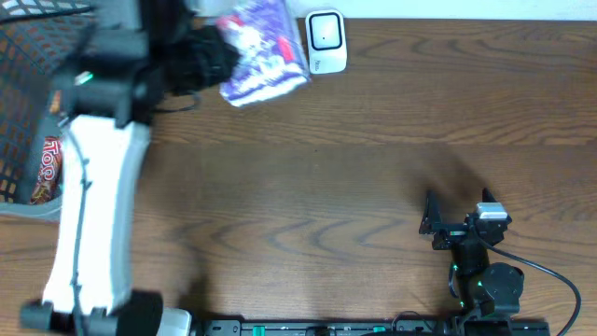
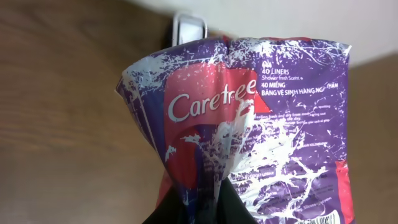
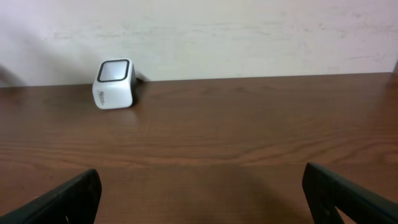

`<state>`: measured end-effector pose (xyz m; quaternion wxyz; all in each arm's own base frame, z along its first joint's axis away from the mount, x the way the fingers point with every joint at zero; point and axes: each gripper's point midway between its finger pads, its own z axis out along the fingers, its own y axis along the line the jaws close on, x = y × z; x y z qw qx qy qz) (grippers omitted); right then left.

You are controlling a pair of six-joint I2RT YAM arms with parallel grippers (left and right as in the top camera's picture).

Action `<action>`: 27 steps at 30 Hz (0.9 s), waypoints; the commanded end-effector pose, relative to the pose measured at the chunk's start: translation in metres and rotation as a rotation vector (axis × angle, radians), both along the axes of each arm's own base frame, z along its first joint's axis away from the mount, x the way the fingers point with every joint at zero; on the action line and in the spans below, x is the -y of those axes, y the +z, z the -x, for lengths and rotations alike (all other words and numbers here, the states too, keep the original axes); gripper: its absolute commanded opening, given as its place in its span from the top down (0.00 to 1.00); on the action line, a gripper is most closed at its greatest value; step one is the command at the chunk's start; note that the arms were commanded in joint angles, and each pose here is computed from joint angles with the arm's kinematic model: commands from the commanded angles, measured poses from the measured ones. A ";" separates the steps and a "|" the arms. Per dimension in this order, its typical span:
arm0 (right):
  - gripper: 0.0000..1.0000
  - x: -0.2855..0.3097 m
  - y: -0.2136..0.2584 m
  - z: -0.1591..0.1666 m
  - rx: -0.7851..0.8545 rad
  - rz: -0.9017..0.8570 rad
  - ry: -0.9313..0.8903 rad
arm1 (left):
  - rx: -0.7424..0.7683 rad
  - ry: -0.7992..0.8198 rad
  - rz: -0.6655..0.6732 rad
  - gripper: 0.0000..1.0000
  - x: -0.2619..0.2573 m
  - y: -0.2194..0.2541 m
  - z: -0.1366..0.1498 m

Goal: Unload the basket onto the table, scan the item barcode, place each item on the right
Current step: 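Carry the Carefree pack to the scanner and place it on the table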

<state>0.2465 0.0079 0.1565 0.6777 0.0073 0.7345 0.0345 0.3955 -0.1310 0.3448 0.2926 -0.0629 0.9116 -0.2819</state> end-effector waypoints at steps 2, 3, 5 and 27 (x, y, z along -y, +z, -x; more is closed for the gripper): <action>0.01 0.001 -0.001 0.000 -0.002 0.012 -0.004 | -0.086 -0.106 -0.034 0.93 0.035 -0.041 -0.010; 0.01 0.001 -0.001 0.000 -0.002 0.012 -0.004 | -0.111 -0.123 -0.039 0.92 0.043 -0.052 -0.012; 0.01 0.001 -0.001 0.000 -0.002 0.012 -0.004 | -0.155 -0.153 -0.051 0.93 0.057 -0.071 -0.014; 0.01 0.001 -0.001 0.000 -0.002 0.012 -0.004 | -0.329 -0.165 -0.014 0.44 0.156 -0.230 -0.072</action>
